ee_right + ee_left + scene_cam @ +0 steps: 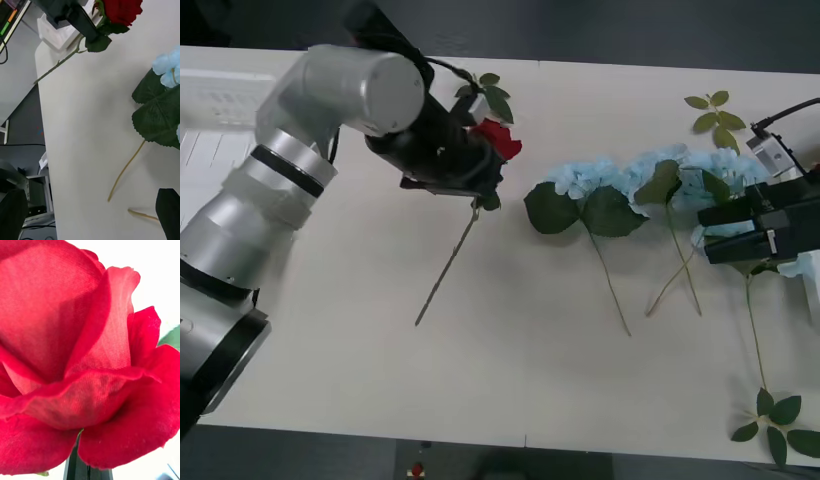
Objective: Put the red flowers into the right box and the blue flowers into the left box
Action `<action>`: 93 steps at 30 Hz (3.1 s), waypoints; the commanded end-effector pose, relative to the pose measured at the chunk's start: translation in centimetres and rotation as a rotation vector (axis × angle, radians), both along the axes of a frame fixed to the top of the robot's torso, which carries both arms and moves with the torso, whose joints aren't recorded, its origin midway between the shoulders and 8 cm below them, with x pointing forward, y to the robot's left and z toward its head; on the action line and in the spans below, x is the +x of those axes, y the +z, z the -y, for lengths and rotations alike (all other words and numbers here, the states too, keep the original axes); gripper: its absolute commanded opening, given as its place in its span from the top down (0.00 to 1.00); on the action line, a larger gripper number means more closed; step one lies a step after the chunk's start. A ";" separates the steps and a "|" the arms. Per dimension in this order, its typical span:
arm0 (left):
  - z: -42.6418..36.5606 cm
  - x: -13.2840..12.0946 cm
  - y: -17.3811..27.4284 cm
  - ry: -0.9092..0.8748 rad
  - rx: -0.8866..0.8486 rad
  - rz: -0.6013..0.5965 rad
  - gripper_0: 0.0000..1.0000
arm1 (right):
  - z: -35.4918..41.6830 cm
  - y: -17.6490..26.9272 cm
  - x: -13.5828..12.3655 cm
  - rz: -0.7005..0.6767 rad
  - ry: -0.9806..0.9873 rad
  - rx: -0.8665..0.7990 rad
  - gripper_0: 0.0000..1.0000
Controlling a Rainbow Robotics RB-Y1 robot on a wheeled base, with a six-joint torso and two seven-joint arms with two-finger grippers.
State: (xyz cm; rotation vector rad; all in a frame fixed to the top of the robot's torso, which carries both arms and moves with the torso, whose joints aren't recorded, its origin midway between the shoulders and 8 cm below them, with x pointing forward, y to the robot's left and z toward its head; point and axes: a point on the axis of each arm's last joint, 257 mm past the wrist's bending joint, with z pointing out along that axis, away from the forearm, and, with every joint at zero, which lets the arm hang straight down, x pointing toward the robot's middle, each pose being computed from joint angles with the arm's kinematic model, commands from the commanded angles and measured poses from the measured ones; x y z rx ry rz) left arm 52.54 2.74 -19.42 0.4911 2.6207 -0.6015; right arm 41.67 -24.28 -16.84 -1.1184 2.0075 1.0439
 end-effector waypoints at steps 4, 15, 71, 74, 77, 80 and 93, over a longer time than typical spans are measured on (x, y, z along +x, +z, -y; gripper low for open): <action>-1.8 1.2 9.1 -0.139 -0.117 0.147 1.00 | -1.7 4.2 0.9 0.071 0.014 0.101 0.00; 0.8 -4.5 18.1 -0.375 -0.523 0.130 1.00 | -4.2 10.8 -0.6 -0.188 -0.058 0.153 0.00; 13.2 -5.6 21.9 -0.374 -1.025 0.390 1.00 | -17.5 10.9 1.9 -0.377 -0.419 0.300 0.00; 13.2 -5.7 21.8 -0.376 -1.024 0.391 1.00 | -17.5 10.8 1.9 -0.372 -0.417 0.298 0.26; 13.3 -5.7 21.8 -0.377 -1.024 0.393 1.00 | -17.4 10.8 1.9 -0.363 -0.416 0.295 1.00; 13.3 -5.7 21.8 -0.378 -1.024 0.394 1.00 | -17.3 10.7 2.0 -0.361 -0.418 0.290 1.00; 13.1 -5.8 21.6 -0.377 -1.025 0.388 0.58 | -17.2 11.1 2.4 -0.343 -0.425 0.300 1.00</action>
